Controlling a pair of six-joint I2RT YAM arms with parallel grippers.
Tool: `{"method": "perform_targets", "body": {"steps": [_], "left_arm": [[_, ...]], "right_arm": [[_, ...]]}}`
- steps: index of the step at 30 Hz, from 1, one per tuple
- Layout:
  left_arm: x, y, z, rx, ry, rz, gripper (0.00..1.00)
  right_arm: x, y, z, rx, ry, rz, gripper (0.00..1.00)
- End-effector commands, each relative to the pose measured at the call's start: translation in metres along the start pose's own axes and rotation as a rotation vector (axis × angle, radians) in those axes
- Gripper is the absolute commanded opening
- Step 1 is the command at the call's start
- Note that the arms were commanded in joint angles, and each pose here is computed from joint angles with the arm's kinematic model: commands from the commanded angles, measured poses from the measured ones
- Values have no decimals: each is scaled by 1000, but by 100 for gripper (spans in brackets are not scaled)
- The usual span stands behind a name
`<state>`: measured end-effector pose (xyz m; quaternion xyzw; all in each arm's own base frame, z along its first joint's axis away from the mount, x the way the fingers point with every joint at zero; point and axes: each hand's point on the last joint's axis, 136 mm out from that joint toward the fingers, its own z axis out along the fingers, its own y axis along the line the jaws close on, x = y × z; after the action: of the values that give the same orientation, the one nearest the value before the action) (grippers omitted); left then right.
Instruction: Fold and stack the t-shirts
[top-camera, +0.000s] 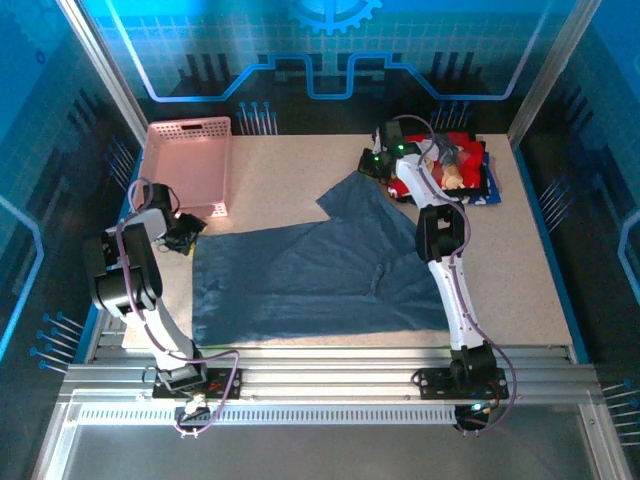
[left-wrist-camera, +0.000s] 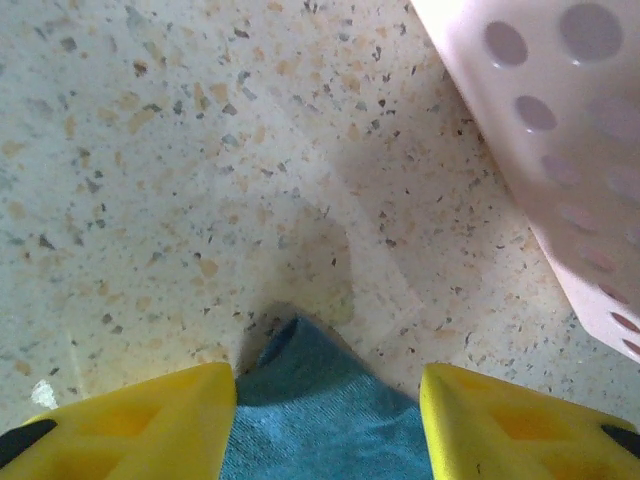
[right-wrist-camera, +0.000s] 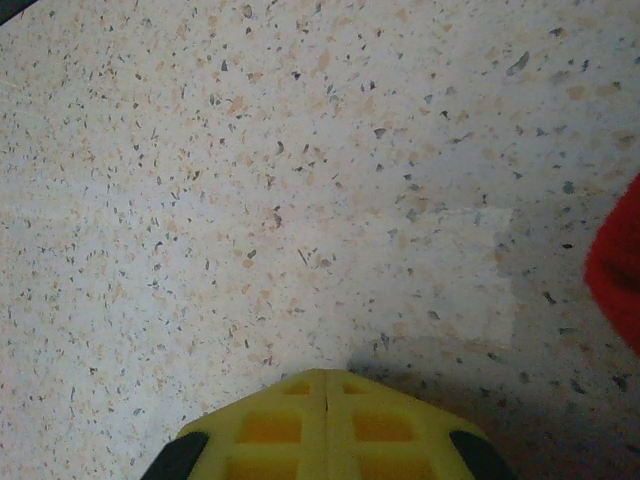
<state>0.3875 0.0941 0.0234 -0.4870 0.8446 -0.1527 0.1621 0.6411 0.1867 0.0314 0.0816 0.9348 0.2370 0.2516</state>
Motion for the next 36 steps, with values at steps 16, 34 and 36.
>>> {"method": "perform_targets", "body": {"steps": [16, 34, 36], "left_arm": [[10, 17, 18, -80, 99, 53, 3], [-1, -6, -33, 0, 2, 93, 0], [-2, -11, -39, 23, -11, 100, 0]], "right_arm": [[-28, 36, -41, -54, -78, -4, 5], [-42, 51, -69, -88, -111, -32, 4], [-43, 53, -72, -90, -117, -39, 4]]}}
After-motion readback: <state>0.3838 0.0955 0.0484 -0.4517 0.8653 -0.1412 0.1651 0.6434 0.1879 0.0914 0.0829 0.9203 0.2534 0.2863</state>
